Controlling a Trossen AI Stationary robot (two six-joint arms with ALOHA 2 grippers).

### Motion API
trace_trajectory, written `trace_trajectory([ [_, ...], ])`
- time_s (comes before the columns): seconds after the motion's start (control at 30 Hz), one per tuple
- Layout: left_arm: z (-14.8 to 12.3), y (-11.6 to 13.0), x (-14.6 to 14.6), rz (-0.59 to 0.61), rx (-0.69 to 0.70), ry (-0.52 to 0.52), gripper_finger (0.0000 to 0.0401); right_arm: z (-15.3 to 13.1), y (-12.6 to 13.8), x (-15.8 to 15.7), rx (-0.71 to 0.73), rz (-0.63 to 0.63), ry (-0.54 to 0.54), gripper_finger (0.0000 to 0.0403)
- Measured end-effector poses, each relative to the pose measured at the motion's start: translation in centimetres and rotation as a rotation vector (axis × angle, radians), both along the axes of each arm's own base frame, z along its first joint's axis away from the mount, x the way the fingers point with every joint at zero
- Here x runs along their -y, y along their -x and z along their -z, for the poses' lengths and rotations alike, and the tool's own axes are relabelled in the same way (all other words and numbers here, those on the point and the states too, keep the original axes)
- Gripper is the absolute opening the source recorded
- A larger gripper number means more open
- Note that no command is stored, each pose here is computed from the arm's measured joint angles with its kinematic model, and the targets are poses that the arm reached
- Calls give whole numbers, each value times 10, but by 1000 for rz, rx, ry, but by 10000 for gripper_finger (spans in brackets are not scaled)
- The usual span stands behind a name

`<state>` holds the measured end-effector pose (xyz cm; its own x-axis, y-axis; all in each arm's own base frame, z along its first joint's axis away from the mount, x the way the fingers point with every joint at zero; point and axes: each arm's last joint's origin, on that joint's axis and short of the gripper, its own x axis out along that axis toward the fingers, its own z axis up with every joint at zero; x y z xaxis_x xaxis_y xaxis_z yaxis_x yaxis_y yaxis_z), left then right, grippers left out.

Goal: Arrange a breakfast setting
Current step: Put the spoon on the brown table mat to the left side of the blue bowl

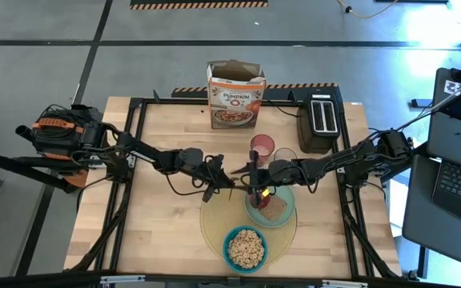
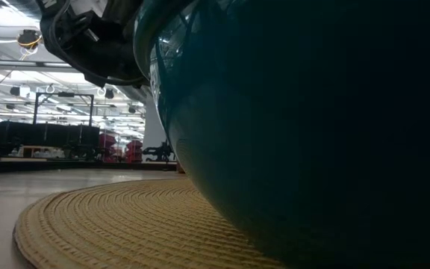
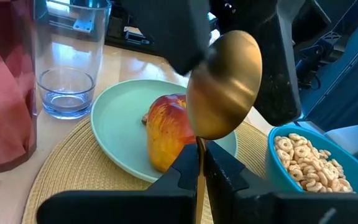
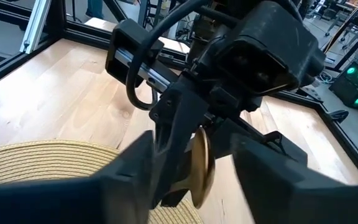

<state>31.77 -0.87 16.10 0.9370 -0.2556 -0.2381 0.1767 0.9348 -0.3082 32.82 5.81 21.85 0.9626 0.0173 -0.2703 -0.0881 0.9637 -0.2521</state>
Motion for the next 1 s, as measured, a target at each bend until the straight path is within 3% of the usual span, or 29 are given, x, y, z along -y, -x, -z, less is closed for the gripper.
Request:
trace_trajectory([
  [0.17, 0, 0, 0, 14, 2, 6, 3, -13, 6, -2, 42, -6, 90, 240],
  [0.47, 5, -3, 0, 25, 4, 97, 3, -63, 40, -21, 175, 135, 445, 248],
  [0.63, 26, -13, -9, 39, 52, 264, 3, -80, 58, -32, 179, 262, 565, 248],
  [1.0, 71, -14, -51, -92, 33, 682, 3, -82, 73, -53, 136, 348, 651, 248],
])
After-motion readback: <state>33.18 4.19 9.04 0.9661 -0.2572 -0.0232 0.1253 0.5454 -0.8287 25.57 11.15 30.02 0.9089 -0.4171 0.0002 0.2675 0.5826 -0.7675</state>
